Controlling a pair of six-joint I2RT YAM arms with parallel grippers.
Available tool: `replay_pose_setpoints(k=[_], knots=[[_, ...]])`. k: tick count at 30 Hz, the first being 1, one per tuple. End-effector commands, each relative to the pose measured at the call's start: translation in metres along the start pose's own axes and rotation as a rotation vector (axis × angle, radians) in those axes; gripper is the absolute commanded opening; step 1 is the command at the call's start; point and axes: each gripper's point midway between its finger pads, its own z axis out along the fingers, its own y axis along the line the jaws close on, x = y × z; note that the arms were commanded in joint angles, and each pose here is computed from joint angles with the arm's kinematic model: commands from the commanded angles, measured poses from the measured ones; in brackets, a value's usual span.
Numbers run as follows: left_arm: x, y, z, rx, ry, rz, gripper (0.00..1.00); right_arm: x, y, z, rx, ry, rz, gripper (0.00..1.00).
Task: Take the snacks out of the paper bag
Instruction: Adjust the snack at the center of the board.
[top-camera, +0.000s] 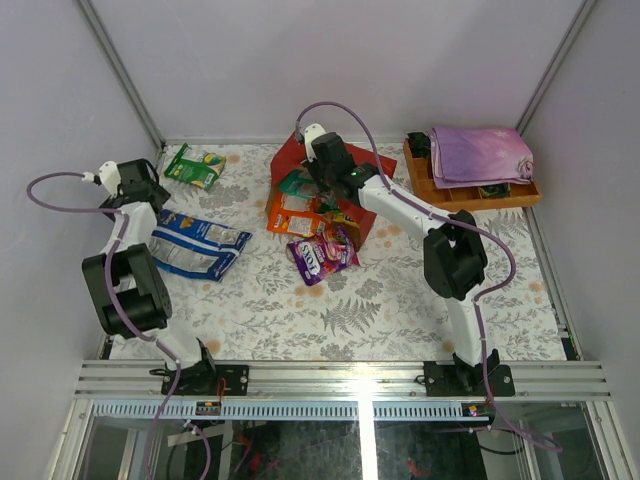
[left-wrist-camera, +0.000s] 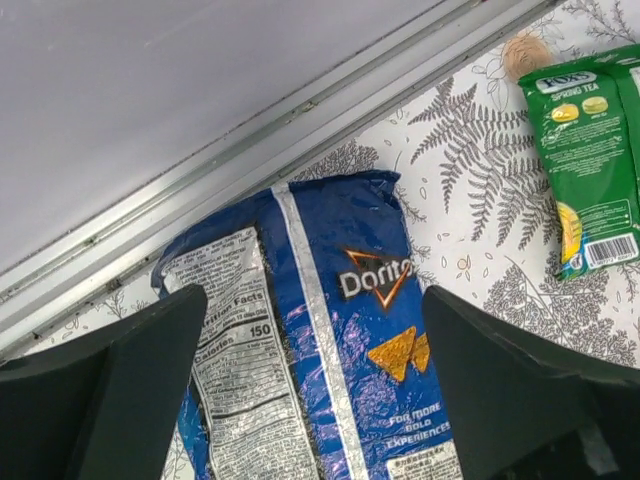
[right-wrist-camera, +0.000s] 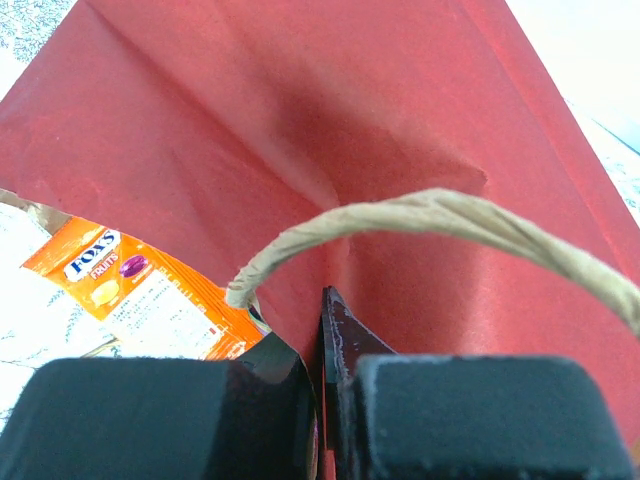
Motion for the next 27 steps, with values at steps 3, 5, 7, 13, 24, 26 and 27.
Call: replay_pose_setpoints(k=[3,5,7,13,24,26,27], knots=[[-0.001,-0.014,-0.042,0.104,-0.073,-0.053,1.00,-0.046,-0.010,-0.030,0.016,-0.116,0.019,0.00],[0.016,-0.033,-0.061,0.208,-0.051,-0.077,1.00,-0.046,-0.009,-0.030,0.009,-0.116,0.024,0.00],[0.044,-0.049,-0.072,0.327,0.027,-0.113,1.00,-0.045,-0.008,-0.029,0.007,-0.111,0.019,0.00],[0.121,-0.046,-0.077,0.299,0.158,-0.010,1.00,-0.046,-0.010,-0.033,0.014,-0.119,0.025,0.00],[0.192,-0.047,-0.048,0.235,0.323,-0.099,1.00,-0.041,-0.004,-0.031,-0.010,-0.109,0.039,0.00],[0.196,-0.054,-0.040,0.228,0.329,-0.132,1.00,-0.040,-0.007,-0.031,0.003,-0.108,0.035,0.00],[0.201,-0.056,-0.034,0.222,0.339,-0.144,1.00,-0.041,-0.008,-0.031,0.007,-0.108,0.035,0.00]])
